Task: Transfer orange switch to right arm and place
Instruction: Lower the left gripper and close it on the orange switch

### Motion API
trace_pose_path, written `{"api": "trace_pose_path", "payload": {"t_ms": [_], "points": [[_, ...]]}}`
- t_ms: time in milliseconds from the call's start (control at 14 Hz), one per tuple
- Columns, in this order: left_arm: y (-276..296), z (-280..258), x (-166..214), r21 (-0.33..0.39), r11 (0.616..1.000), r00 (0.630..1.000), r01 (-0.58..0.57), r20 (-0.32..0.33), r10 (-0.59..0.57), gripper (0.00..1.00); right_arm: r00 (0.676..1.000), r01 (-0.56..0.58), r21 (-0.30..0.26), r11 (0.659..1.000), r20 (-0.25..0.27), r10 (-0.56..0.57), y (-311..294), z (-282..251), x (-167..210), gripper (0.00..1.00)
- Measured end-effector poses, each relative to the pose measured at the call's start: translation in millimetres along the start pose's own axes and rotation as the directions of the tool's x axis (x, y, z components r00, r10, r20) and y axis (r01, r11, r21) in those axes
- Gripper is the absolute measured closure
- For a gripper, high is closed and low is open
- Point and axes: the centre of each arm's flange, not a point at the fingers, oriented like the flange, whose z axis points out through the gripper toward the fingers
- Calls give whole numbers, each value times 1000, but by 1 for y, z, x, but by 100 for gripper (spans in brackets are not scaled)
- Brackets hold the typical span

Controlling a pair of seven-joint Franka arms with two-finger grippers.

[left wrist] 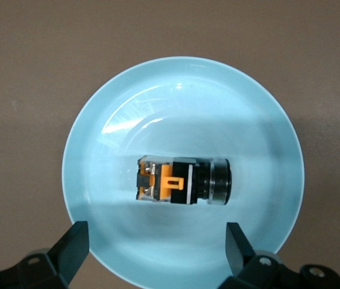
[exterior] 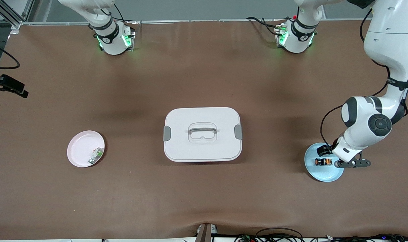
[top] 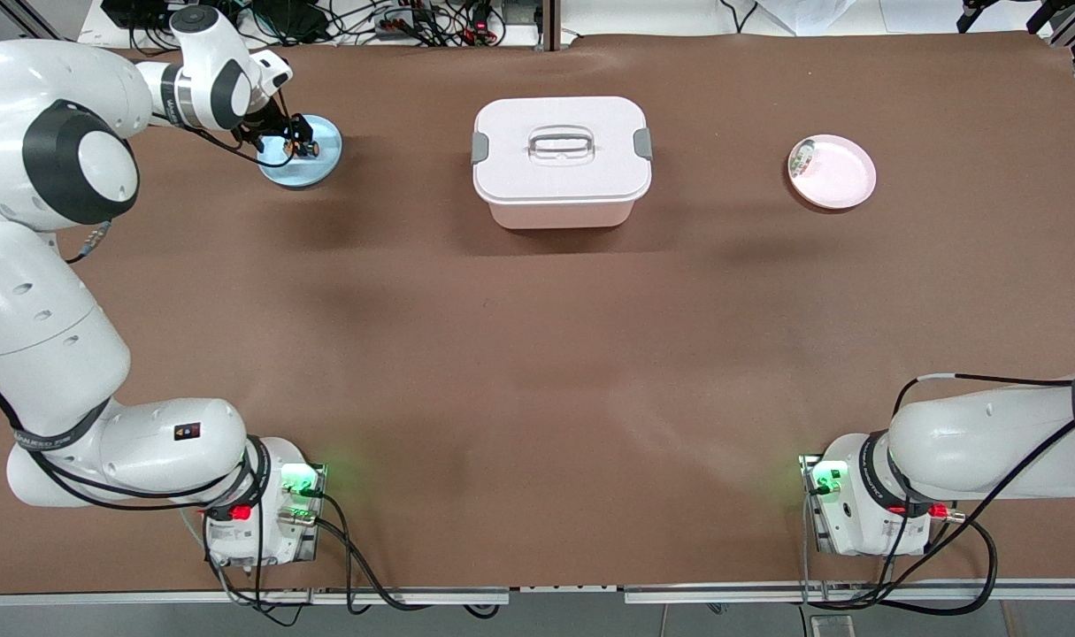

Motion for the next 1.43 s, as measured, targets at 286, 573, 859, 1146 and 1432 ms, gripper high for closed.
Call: {"api": "trace_pose_path", "payload": {"t_ms": [286,573,859,1146,1432], "points": [[8,6,3,-8,1000,1000,-10,-7,10,0,1000,2,0,1000,0,-2,-1,0,0,0],[10,11,6,-14,1000,1000,-11,-27,11,0,1000,2,0,1000,0,-2,-1,0,0,0],[11,17,13,-18,1000,999,-10,-39,10,0,1000,3,0,1000,0,-3,-2,0,0,0],[10,20,20,-20,1000,999,-8,-47,7,0,1000,6,0,1000,0,-6,-3,0,0,0],[13,29,21,-24,1000,999,-10,-49,9,0,1000,7,0,1000,0,-7,-4,0,0,0]]}}
